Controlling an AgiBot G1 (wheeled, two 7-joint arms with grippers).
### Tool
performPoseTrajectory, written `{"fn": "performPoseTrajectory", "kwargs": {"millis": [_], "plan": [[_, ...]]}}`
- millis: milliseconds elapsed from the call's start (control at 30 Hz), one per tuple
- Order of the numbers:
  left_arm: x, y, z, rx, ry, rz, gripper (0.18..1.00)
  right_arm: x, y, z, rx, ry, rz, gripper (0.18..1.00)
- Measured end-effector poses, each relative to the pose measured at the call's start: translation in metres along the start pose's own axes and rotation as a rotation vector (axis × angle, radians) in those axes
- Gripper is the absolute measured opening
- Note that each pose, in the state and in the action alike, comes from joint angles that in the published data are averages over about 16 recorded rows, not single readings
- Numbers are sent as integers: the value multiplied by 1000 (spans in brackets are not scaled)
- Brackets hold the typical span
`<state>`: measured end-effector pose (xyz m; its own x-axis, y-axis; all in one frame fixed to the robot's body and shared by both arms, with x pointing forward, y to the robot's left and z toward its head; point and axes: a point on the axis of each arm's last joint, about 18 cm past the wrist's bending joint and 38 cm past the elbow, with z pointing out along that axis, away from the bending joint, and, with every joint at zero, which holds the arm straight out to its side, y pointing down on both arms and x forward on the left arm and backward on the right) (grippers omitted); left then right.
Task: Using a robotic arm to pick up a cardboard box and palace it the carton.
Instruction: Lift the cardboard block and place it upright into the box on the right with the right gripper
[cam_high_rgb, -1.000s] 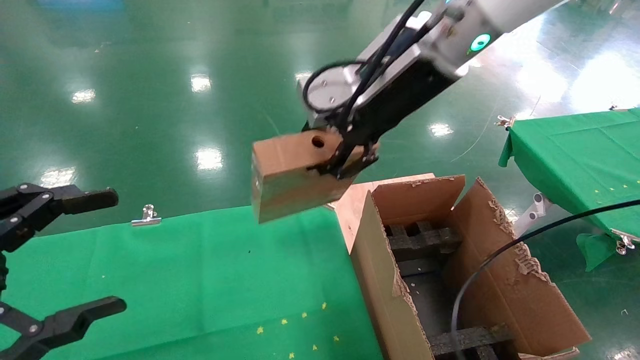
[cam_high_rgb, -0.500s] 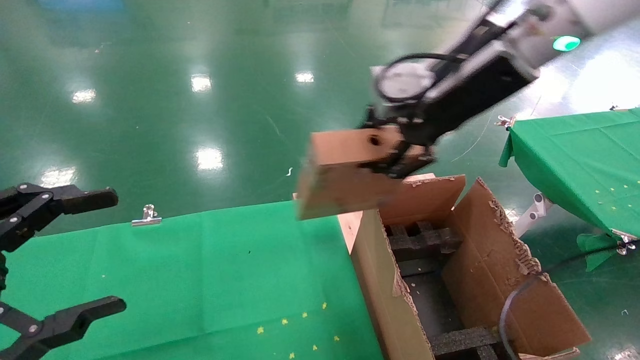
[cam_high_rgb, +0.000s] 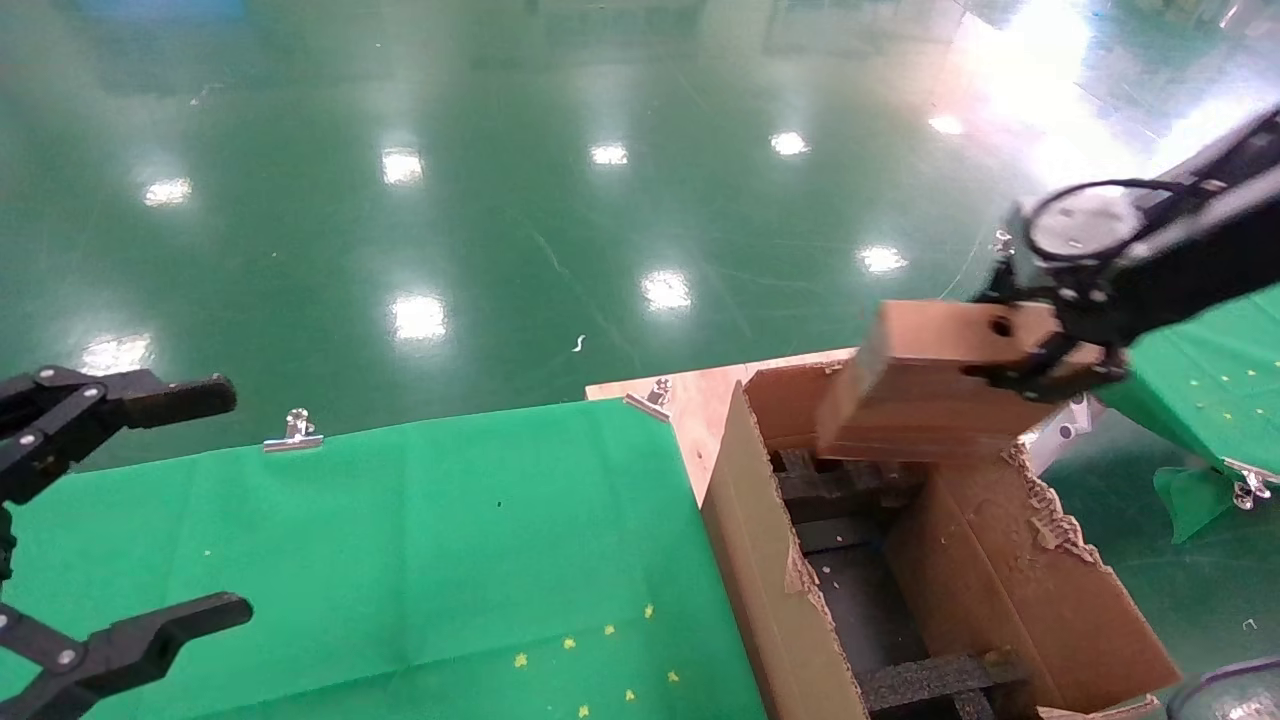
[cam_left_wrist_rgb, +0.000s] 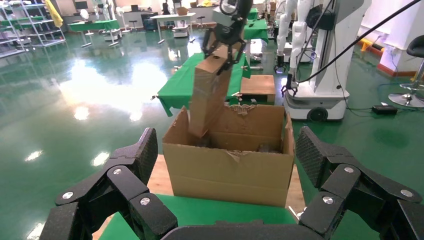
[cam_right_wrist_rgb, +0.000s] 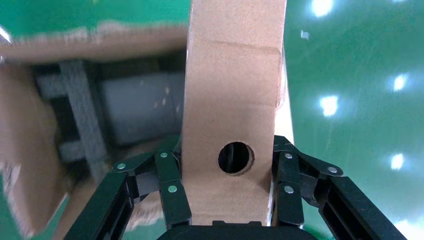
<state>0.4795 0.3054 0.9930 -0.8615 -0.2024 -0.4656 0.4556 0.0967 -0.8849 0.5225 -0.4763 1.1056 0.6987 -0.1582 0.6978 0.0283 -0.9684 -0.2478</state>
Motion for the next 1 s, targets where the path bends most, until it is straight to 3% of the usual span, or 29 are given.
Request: {"fn": "performPoseTrajectory", "kwargs": {"millis": [267, 700, 1000], "plan": [[0, 0, 0, 0, 0, 0, 1001, -17, 32, 2, -20, -5, 86, 357], [0, 0, 0, 0, 0, 0, 1001, -25, 36, 16, 13, -14, 155, 356], [0, 0, 0, 0, 0, 0, 1001, -42, 37, 44, 42, -44, 366, 355]]}}
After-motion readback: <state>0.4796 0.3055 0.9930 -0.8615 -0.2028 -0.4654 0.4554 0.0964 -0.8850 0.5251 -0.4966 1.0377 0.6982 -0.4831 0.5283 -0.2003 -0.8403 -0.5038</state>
